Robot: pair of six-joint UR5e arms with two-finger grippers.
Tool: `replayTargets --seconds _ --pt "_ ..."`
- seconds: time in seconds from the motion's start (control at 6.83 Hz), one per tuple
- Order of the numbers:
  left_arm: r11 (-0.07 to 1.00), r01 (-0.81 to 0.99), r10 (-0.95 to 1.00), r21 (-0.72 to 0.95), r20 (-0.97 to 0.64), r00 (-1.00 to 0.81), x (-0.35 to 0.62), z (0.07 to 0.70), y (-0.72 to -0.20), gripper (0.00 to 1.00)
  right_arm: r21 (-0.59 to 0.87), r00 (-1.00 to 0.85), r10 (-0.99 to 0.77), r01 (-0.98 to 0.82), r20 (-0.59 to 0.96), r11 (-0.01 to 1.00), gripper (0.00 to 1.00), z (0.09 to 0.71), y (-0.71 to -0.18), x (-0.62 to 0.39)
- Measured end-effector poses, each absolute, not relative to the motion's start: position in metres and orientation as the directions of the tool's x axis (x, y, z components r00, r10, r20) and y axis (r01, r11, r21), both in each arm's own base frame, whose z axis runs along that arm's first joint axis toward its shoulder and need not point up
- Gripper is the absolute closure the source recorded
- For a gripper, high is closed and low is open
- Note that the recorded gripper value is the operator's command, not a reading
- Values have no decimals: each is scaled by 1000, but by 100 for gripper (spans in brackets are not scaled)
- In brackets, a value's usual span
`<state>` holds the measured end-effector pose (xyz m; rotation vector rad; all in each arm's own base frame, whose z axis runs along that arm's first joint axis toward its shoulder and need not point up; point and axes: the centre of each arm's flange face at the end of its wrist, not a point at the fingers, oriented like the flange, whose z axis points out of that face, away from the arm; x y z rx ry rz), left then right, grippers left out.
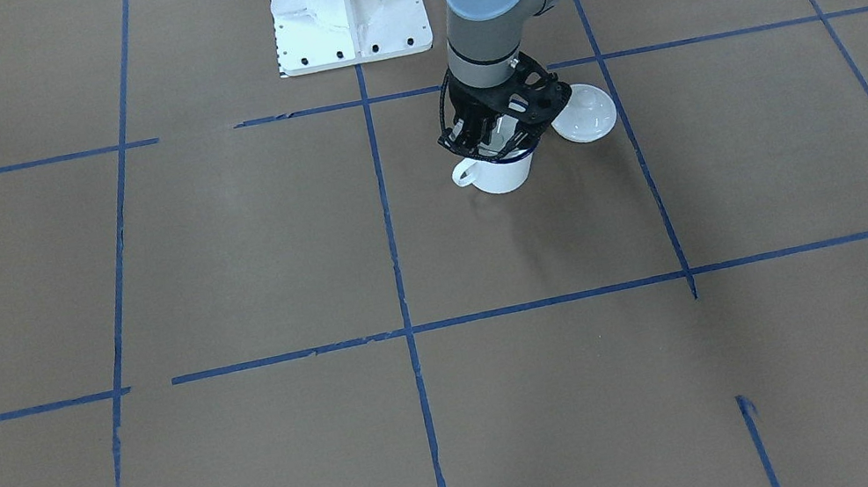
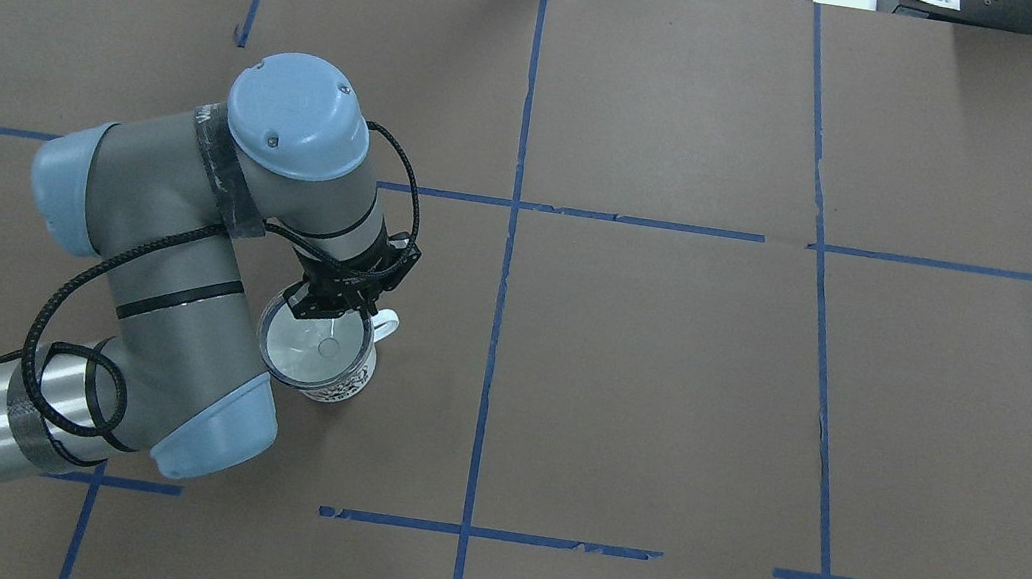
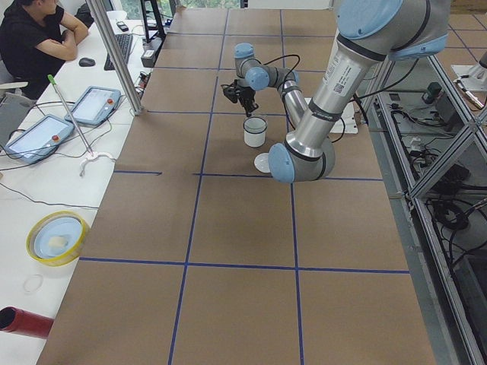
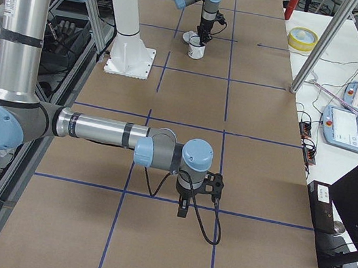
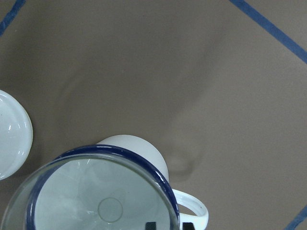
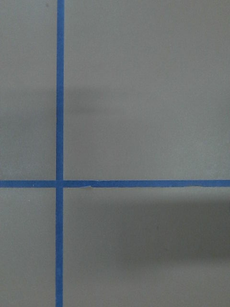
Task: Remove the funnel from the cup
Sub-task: 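Lift the funnel out of the mug with the left gripper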
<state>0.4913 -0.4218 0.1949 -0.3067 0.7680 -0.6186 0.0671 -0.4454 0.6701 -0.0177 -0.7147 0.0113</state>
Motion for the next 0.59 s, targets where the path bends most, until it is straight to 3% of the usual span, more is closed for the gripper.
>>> replayTargets --seconds 0.59 --pt "758 510 -644 -406 -588 489 435 136 -437 100 -20 755 16 -4 655 1000 0 670 -445 67"
